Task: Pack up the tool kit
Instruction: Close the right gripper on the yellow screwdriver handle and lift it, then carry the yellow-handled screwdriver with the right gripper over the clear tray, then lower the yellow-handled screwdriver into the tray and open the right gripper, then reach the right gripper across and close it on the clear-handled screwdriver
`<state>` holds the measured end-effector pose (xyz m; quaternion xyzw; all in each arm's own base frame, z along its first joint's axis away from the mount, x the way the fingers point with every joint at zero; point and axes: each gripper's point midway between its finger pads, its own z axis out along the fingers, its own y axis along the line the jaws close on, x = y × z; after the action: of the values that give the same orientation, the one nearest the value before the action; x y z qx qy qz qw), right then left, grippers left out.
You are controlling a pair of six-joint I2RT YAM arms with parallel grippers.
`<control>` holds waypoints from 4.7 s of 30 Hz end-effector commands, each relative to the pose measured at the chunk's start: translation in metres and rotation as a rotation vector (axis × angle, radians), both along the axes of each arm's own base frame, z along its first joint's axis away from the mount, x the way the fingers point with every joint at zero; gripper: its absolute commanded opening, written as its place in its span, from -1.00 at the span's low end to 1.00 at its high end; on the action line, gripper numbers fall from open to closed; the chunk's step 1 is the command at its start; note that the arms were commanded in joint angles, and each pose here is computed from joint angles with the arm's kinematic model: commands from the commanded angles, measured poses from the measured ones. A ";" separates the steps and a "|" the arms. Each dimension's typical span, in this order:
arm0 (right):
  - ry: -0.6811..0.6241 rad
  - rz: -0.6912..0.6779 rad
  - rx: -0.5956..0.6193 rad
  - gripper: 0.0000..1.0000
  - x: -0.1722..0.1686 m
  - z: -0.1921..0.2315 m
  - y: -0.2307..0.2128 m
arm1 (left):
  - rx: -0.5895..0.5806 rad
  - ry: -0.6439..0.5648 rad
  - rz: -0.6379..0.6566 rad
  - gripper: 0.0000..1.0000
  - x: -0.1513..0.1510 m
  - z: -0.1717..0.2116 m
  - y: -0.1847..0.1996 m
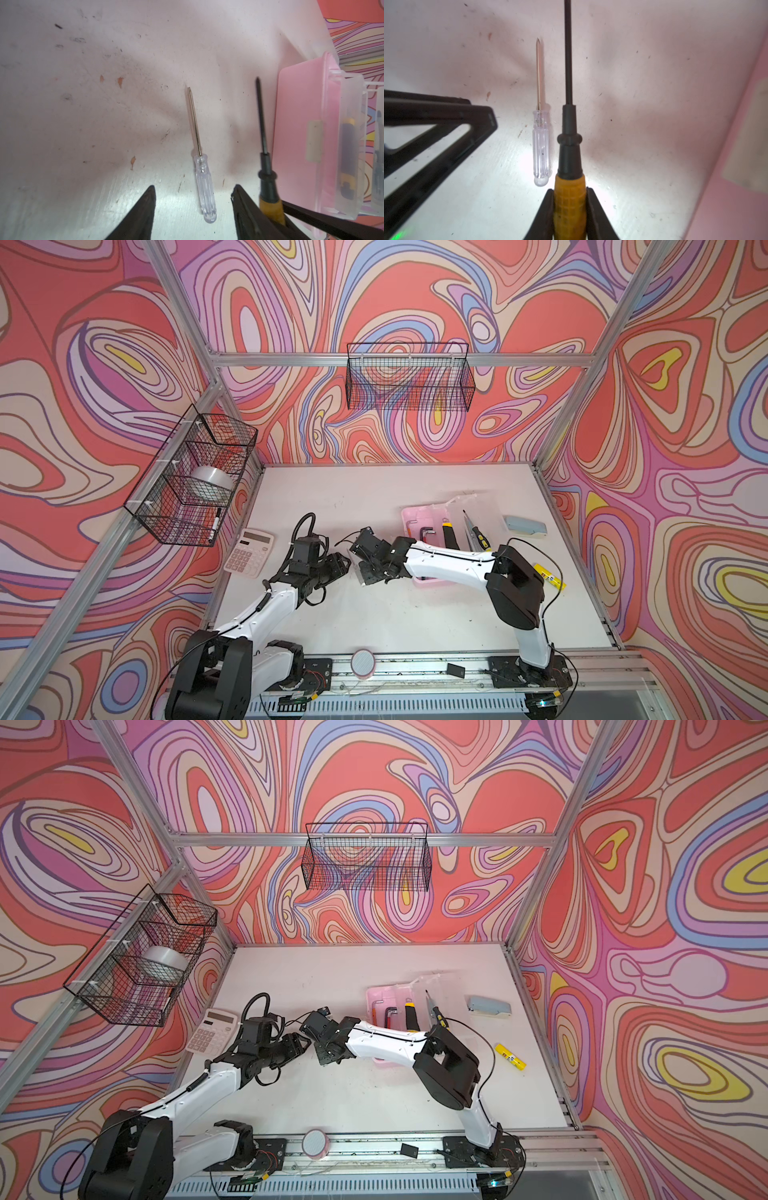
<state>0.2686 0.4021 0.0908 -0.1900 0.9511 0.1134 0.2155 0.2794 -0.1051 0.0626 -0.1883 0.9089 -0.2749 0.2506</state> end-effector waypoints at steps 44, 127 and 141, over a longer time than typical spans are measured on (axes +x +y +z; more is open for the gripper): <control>-0.214 -0.628 -0.505 -0.97 0.044 0.065 -0.371 | 0.022 -0.060 0.011 0.19 -0.001 0.013 0.005; 0.023 0.123 -0.049 -0.43 0.005 -0.059 0.051 | 0.049 -0.030 0.064 0.20 -0.029 -0.005 0.024; 0.046 0.109 -0.120 -0.52 0.005 -0.075 0.045 | 0.048 -0.023 0.070 0.20 -0.029 -0.009 0.026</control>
<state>0.2759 0.4494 0.0246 -0.2508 0.9467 0.0890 0.1815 0.2530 -0.0815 0.0585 -0.2102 0.9030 -0.2512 0.2779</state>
